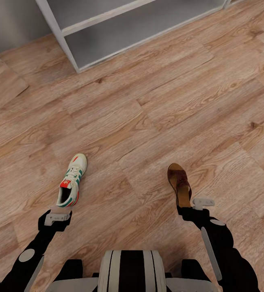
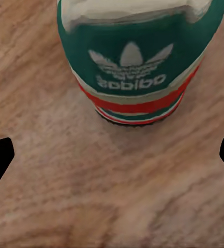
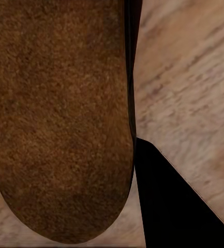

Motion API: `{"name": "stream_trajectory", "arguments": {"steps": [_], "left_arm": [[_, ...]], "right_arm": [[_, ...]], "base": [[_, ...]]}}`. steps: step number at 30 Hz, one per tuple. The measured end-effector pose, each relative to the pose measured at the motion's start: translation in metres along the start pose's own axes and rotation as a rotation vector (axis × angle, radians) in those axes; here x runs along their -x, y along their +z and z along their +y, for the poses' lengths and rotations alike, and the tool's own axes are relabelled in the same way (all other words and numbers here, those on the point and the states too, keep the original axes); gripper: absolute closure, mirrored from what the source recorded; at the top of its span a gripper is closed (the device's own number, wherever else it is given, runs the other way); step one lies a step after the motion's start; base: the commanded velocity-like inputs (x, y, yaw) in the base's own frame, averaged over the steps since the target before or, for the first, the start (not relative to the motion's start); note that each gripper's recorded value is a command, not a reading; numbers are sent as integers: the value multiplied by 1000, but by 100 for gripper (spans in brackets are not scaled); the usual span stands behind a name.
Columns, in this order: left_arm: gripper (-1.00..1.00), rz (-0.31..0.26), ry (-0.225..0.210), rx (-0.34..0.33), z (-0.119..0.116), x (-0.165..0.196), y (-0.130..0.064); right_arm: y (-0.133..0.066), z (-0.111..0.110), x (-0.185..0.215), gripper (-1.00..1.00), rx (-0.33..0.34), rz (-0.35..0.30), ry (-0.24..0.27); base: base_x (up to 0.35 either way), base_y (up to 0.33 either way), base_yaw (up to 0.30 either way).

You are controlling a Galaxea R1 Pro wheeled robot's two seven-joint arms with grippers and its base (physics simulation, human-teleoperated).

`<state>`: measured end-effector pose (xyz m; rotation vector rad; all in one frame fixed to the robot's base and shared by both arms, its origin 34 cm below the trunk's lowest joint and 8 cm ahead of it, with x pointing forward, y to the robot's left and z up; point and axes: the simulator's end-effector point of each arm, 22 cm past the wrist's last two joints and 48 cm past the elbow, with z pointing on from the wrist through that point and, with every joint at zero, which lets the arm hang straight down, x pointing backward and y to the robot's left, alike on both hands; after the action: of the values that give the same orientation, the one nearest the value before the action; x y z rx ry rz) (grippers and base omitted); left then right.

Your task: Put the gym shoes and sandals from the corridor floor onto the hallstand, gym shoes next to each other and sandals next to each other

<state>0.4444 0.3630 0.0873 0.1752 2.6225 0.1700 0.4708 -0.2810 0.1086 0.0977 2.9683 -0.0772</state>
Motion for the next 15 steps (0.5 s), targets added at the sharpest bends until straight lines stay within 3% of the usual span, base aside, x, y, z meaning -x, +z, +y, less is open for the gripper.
{"name": "stream_trajectory", "arguments": {"steps": [15], "left_arm": [[-100,-1,2,-4,-3,-7,3]], "right_arm": [[8,0,-10,100,-1,22,-1]], "base": [[0,0,0]]}}
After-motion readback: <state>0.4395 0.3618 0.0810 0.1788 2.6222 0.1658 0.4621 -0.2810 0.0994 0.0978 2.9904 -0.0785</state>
